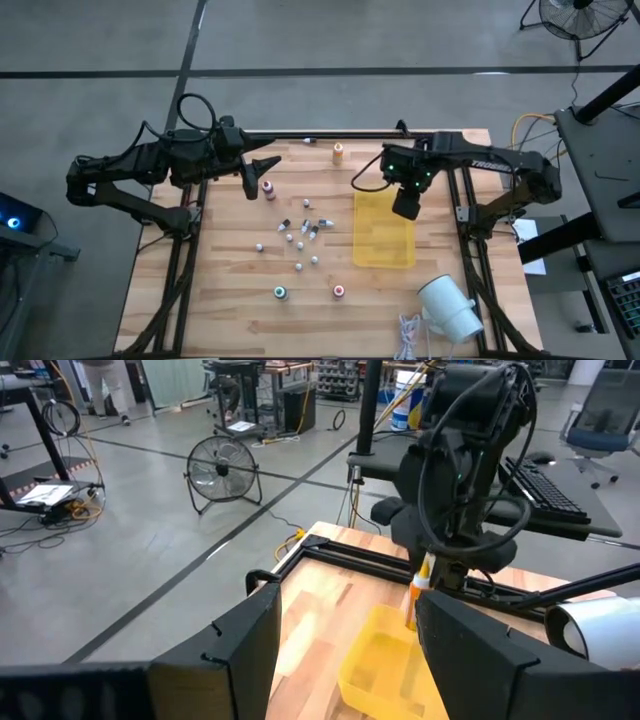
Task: Pick & Place food coloring
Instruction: Put the right big yellow food coloring bottle into the yellow bin, then put the big orange food coloring bottle into the yellow bin
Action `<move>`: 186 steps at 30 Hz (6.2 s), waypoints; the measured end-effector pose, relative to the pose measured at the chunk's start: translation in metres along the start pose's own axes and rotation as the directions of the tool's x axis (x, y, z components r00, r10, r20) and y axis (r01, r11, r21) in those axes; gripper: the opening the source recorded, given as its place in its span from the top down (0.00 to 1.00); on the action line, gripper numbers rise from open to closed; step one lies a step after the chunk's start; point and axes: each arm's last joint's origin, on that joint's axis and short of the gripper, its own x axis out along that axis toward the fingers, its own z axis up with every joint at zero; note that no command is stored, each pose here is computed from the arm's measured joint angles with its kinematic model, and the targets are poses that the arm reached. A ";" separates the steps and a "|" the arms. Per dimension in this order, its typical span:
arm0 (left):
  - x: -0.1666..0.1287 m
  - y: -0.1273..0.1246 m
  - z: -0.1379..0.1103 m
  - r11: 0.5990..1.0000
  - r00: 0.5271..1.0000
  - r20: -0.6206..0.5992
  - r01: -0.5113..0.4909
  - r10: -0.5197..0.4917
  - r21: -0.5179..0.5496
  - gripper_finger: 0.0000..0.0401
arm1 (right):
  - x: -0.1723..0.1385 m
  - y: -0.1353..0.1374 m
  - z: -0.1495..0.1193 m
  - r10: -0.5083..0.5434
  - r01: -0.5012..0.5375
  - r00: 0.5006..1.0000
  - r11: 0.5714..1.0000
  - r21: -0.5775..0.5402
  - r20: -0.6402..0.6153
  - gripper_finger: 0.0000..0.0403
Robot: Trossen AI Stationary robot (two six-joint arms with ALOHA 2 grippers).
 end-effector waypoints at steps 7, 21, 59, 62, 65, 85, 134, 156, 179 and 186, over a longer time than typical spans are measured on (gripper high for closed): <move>0.000 0.000 0.000 1.000 1.000 0.000 0.000 0.000 -0.001 0.49 | 0.020 -0.009 -0.004 -0.013 0.014 0.999 0.999 0.030 -0.046 0.75; 0.002 -0.001 -0.004 1.000 1.000 -0.011 -0.001 0.001 -0.001 0.49 | 0.055 -0.036 -0.002 -0.032 0.037 0.998 0.995 0.095 -0.047 0.75; 0.002 0.000 -0.004 1.000 1.000 -0.011 -0.001 0.001 -0.010 0.49 | 0.098 -0.055 -0.009 -0.117 0.122 0.992 0.981 0.150 -0.037 0.75; 0.002 0.000 -0.004 1.000 1.000 -0.011 -0.001 0.001 -0.011 0.49 | 0.098 -0.055 -0.009 -0.119 0.123 0.992 0.981 0.150 -0.037 0.75; 0.002 -0.001 -0.003 1.000 1.000 -0.010 -0.001 0.001 -0.011 0.49 | 0.098 -0.055 -0.009 -0.119 0.123 0.992 0.981 0.150 -0.037 0.75; 0.002 0.000 -0.003 1.000 1.000 -0.010 -0.001 0.001 -0.016 0.49 | 0.099 -0.055 -0.008 -0.118 0.122 0.992 0.978 0.169 -0.033 0.58; 0.002 0.000 -0.004 1.000 1.000 -0.011 -0.002 0.002 -0.018 0.49 | 0.016 -0.024 0.022 -0.024 0.013 0.979 0.998 0.057 0.203 0.51; 0.002 0.000 -0.004 1.000 1.000 -0.011 -0.002 0.002 -0.018 0.49 | 0.009 0.062 0.014 0.140 -0.072 0.933 0.975 -0.211 0.331 0.51; 0.002 -0.001 -0.004 1.000 1.000 -0.011 -0.001 0.001 -0.018 0.49 | 0.003 0.090 0.013 0.285 -0.180 0.871 0.943 -0.282 0.400 0.52; 0.002 -0.001 -0.004 1.000 1.000 -0.011 -0.001 0.001 -0.018 0.49 | 0.002 0.091 0.015 0.295 -0.183 0.861 0.940 -0.288 0.415 0.52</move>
